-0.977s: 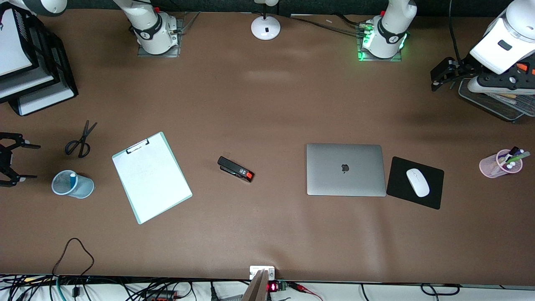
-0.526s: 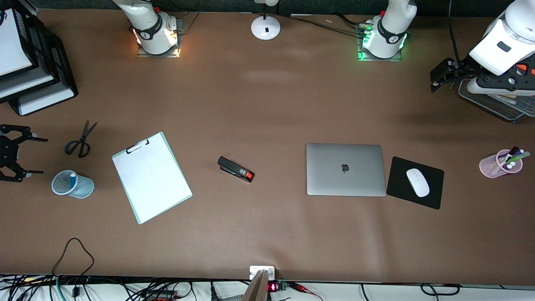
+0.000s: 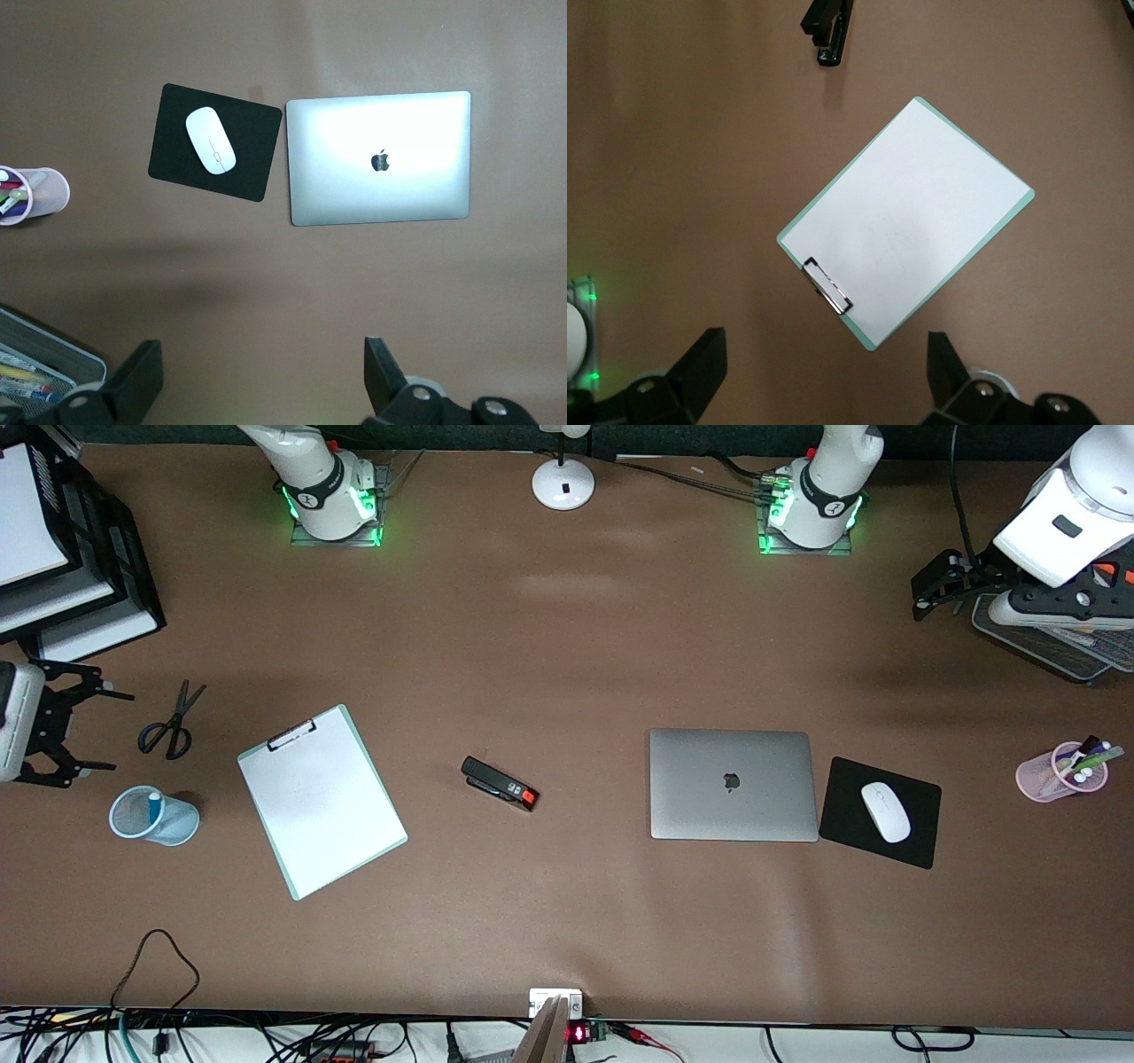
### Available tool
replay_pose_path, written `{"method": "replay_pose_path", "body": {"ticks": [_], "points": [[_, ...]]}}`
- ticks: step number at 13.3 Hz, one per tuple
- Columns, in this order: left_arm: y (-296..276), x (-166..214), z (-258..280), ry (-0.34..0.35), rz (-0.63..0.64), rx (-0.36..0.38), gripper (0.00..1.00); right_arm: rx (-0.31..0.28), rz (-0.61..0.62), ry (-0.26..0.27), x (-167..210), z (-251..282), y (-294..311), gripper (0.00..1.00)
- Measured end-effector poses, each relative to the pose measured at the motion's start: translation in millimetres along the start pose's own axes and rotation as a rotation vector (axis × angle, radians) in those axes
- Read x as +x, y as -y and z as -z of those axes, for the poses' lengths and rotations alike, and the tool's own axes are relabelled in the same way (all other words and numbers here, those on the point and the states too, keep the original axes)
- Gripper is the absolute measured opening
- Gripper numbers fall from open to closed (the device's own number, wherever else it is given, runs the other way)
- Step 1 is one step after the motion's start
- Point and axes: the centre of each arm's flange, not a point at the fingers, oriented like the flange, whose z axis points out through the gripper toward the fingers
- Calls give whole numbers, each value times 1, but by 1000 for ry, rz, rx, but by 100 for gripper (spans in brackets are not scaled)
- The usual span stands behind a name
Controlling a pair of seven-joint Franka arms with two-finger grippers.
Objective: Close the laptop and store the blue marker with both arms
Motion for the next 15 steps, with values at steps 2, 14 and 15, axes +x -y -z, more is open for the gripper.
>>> {"method": "replay_pose_path", "body": {"ticks": [2, 14, 15], "points": [[0, 0, 0, 0, 0, 0, 100, 8, -117, 17, 7, -3, 9, 100], [0, 0, -2, 3, 0, 0, 100, -88, -929, 208, 53, 3, 86, 100], [-1, -1, -3, 6, -1, 1, 100, -106, -1012, 210, 54, 5, 89, 100]]}}
